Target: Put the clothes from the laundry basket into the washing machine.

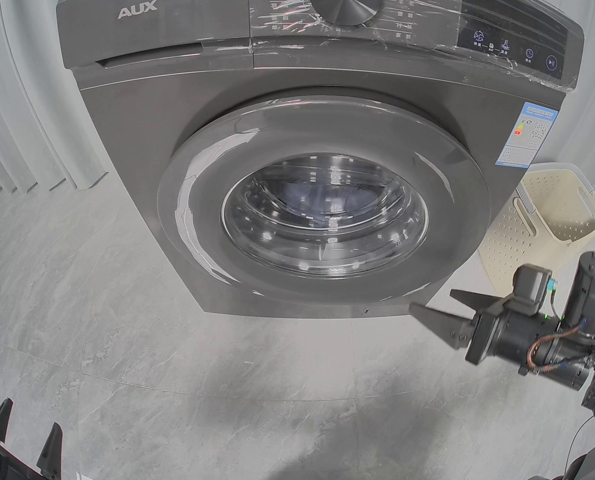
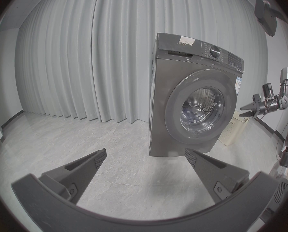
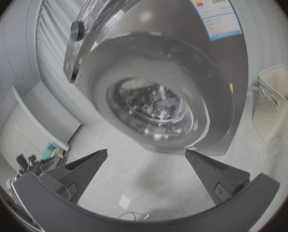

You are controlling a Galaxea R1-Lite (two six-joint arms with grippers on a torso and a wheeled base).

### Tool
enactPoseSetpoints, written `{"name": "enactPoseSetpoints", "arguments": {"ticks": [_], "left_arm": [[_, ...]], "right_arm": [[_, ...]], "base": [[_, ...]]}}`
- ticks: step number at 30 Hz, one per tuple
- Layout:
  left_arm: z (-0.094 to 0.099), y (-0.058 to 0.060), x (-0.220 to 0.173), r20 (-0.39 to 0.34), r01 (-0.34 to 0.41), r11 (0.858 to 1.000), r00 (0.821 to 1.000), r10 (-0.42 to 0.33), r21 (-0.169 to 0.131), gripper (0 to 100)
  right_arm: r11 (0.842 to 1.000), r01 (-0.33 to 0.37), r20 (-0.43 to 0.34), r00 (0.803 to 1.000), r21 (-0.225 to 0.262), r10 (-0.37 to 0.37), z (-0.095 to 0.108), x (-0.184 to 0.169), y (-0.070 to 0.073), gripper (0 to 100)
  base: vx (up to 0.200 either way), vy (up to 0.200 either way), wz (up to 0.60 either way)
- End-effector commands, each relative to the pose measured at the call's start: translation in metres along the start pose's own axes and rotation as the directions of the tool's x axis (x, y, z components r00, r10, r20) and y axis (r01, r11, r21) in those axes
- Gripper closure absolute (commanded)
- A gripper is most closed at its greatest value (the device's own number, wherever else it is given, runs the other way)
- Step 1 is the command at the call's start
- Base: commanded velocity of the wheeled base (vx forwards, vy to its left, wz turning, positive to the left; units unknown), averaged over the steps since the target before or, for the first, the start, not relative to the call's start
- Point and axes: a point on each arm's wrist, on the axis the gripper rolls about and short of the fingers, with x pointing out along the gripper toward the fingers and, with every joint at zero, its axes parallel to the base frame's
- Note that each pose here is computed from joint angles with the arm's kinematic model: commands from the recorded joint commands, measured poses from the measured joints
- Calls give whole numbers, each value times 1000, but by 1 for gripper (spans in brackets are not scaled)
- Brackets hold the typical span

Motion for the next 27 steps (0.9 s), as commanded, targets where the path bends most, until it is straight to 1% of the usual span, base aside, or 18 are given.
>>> {"name": "enactPoseSetpoints", "arguments": {"ticks": [1,3,10,11,12,13,16,18,20,22,26,27], "left_arm": [[-4,0,0,-3,1,1000,1000,-1,0,0],[-4,0,0,-3,1,1000,1000,-1,0,0],[-4,0,0,-3,1,1000,1000,-1,0,0],[-4,0,0,-3,1,1000,1000,-1,-1,0],[-4,0,0,-3,1,1000,1000,-1,-1,0],[-4,0,0,-3,1,1000,1000,-1,-1,0],[-4,0,0,-3,1,1000,1000,-1,-1,0],[-4,0,0,-3,1,1000,1000,-1,-1,0],[-4,0,0,-3,1,1000,1000,-1,-1,0],[-4,0,0,-3,1,1000,1000,-1,-3,0],[-4,0,0,-3,1,1000,1000,-1,-3,0],[-4,0,0,-3,1,1000,1000,-1,-3,0]], "right_arm": [[999,-42,-50,998,-32,40,-16,-15,5,0],[999,-41,-37,999,-31,40,-13,-13,6,0],[998,-47,42,998,-30,48,7,-6,10,0],[998,-51,63,997,-29,52,13,-4,12,0],[998,-53,64,996,-30,54,13,-4,12,0],[998,-57,86,995,-29,59,20,0,14,0],[998,-62,121,990,-32,65,29,4,17,0],[999,-29,160,987,-29,33,38,8,15,0],[1000,6,177,984,-24,-2,42,14,11,0],[999,41,210,977,-18,-37,51,22,5,0],[997,78,289,955,-7,-72,73,24,-3,0],[995,98,311,946,-5,-92,79,23,-6,0]], "base": [[0,0,0],[0,0,0],[200,0,0],[200,0,0],[200,0,0],[0,0,0],[0,0,0],[0,0,0],[0,0,0],[0,0,0],[0,0,0],[0,0,0]]}}
